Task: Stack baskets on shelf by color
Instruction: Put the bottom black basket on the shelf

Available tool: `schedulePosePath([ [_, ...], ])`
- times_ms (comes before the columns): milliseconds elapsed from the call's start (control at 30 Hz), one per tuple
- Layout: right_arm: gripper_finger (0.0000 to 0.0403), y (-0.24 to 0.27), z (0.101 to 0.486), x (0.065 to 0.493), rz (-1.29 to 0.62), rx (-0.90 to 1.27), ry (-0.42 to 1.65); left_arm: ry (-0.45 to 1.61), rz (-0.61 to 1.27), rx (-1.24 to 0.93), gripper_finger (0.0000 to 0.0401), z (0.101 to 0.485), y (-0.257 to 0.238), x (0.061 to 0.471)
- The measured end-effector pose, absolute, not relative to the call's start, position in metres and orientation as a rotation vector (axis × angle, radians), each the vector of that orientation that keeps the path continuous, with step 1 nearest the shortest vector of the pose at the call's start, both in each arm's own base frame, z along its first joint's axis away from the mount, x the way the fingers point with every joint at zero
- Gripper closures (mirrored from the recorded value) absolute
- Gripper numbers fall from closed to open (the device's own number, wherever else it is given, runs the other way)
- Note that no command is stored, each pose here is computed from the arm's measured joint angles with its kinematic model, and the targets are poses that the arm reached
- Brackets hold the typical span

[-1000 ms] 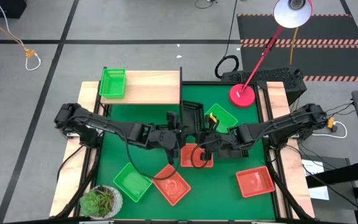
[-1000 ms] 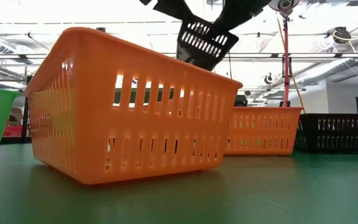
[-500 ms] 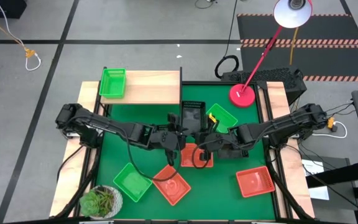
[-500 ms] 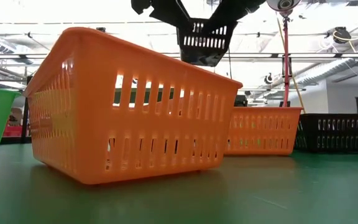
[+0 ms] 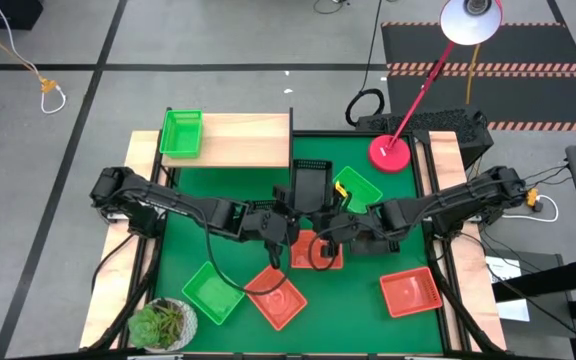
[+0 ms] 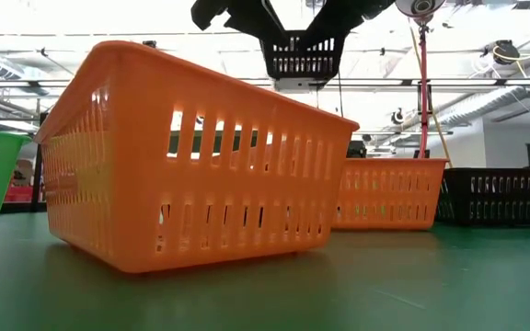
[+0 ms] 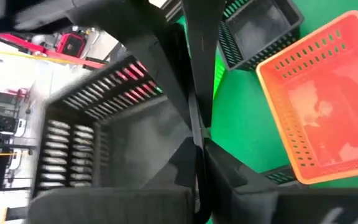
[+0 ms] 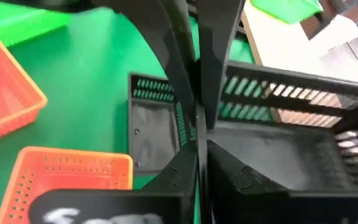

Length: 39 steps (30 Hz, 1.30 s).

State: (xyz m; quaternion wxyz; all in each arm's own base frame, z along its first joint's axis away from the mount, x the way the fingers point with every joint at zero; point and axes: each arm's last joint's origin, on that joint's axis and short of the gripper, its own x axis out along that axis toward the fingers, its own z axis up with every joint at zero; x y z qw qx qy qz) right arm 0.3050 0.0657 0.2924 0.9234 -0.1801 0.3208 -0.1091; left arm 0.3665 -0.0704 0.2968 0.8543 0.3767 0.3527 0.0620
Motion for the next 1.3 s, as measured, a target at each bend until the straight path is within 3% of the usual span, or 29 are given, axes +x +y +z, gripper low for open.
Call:
schedulePosePath([
  [300, 0.0259, 0.086, 0.316, 0.292, -0.203, -0.382, 0.522, 0.703, 0.109, 0.746, 0.0390, 0.324, -0.078, 0.340],
  [467, 0.0224, 0.100, 0.344, 0.261, -0.129, -0.354, 0.416, 0.723, 0.126, 0.713, 0.0394, 0.342, -0.080, 0.309],
  [833, 0.0228, 0.112, 0.373, 0.208, -0.001, -0.325, 0.341, 0.772, 0.196, 0.701, 0.0391, 0.366, -0.051, 0.241],
  [1100, 0.0229, 0.113, 0.376, 0.203, 0.023, -0.355, 0.324, 0.747, 0.174, 0.730, 0.0387, 0.372, -0.007, 0.186],
  [1300, 0.0229, 0.113, 0.376, 0.203, 0.026, -0.379, 0.324, 0.749, 0.195, 0.716, 0.0395, 0.363, 0.026, 0.172],
])
